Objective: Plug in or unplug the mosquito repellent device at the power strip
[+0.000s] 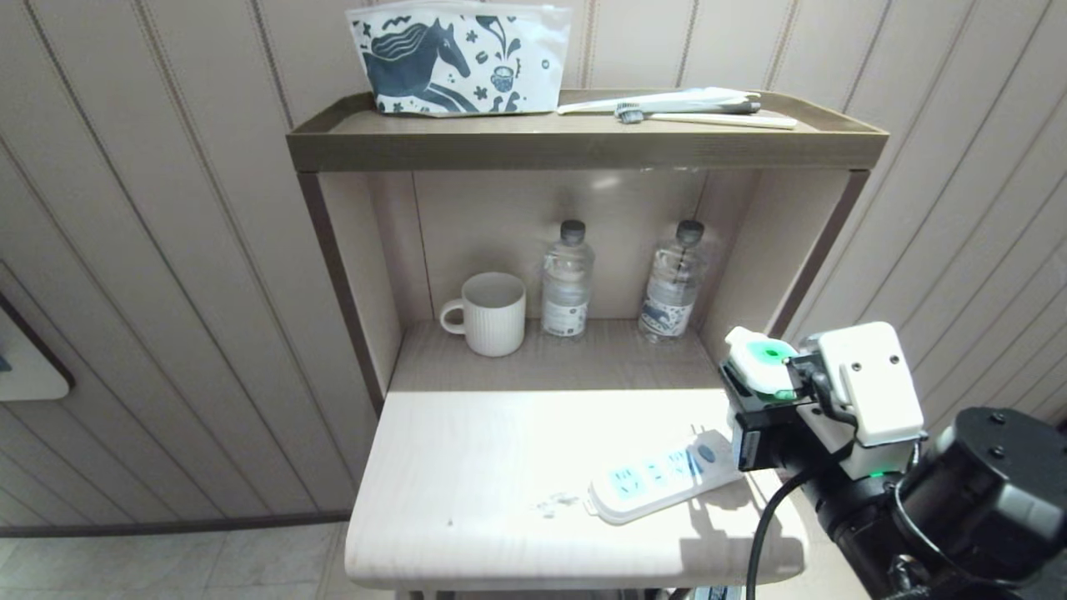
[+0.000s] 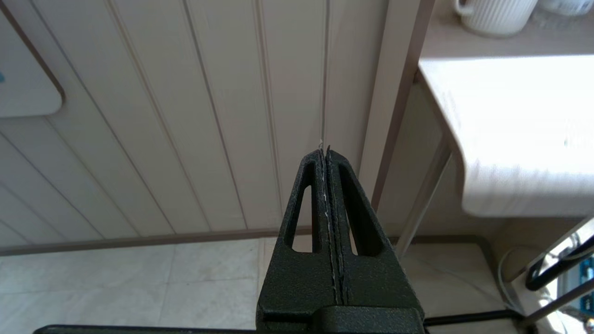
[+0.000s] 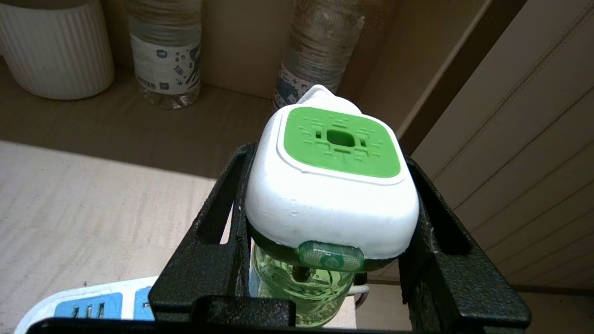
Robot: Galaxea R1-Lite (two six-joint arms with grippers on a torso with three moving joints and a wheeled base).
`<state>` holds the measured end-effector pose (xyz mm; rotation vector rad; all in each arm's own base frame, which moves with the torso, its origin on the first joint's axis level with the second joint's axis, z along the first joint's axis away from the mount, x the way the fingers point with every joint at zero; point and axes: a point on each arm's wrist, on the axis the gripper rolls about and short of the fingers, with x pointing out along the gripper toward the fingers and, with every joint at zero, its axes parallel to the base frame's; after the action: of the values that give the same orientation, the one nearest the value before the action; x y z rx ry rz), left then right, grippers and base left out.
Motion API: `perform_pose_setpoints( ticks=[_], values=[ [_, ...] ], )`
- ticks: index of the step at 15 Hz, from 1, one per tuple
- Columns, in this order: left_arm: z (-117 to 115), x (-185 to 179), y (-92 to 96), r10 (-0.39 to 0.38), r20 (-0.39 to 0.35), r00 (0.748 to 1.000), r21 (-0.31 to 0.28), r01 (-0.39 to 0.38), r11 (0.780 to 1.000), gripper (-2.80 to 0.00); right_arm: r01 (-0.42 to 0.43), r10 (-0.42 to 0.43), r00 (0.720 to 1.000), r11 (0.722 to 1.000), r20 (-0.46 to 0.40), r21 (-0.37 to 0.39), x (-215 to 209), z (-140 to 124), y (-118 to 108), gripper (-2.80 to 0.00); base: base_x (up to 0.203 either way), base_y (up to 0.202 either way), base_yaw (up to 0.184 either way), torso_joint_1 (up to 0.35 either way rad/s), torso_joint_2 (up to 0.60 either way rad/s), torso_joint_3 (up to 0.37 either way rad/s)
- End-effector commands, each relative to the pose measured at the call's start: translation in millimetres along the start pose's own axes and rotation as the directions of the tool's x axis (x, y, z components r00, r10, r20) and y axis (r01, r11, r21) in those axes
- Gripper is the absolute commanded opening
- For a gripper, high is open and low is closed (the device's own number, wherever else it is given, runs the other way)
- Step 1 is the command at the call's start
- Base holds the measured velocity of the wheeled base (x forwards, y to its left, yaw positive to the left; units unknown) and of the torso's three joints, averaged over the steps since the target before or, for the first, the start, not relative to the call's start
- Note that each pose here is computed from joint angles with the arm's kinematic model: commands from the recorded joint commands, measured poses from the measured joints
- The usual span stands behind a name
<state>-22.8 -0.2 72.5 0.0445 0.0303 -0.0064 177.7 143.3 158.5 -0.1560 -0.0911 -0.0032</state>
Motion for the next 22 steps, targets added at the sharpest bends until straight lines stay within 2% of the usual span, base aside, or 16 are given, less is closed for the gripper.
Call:
perform_pose_setpoints(
  ticks=[1, 7, 10, 18, 22],
  values=[
    [0.0, 0.0, 0.0, 0.0, 0.0, 1.0, 0.0, 0.0, 1.0, -2.8, 0.009, -0.01, 1.0, 1.0, 0.016, 0.008, -0.2, 4.3, -0.3, -2.8, 0.0, 0.0, 0.0, -0.222, 0.53, 0.3],
    [0.0, 0.0, 0.0, 0.0, 0.0, 1.0, 0.0, 0.0, 1.0, -2.8, 0.005, -0.006, 1.0, 1.0, 0.027, 0.014, 0.7, 8.1, 2.8, -2.8, 0.0, 0.0, 0.0, -0.167, 0.38, 0.216],
    [0.0, 0.0, 0.0, 0.001, 0.0, 1.0, 0.0, -0.001, 1.0, -2.8, -0.004, 0.004, 1.0, 1.0, 0.014, 0.016, 1.0, 6.5, 25.7, -2.8, 0.0, 0.0, 0.0, -0.019, 0.05, 0.031],
    [0.0, 0.0, 0.0, 0.0, 0.0, 1.0, 0.0, 0.0, 1.0, -2.8, -0.049, 0.048, 0.999, 0.999, 0.012, 0.022, -0.6, 4.6, 43.5, -2.8, 0.0, 0.0, 0.0, 0.0, 0.0, 0.0],
    [0.0, 0.0, 0.0, 0.001, 0.0, 1.0, 0.0, -0.001, 1.0, -2.8, -0.041, 0.041, 0.999, 0.999, 0.005, 0.02, 2.3, -2.6, 52.2, -2.8, 0.0, 0.0, 0.0, 0.0, 0.0, 0.0]
  ],
)
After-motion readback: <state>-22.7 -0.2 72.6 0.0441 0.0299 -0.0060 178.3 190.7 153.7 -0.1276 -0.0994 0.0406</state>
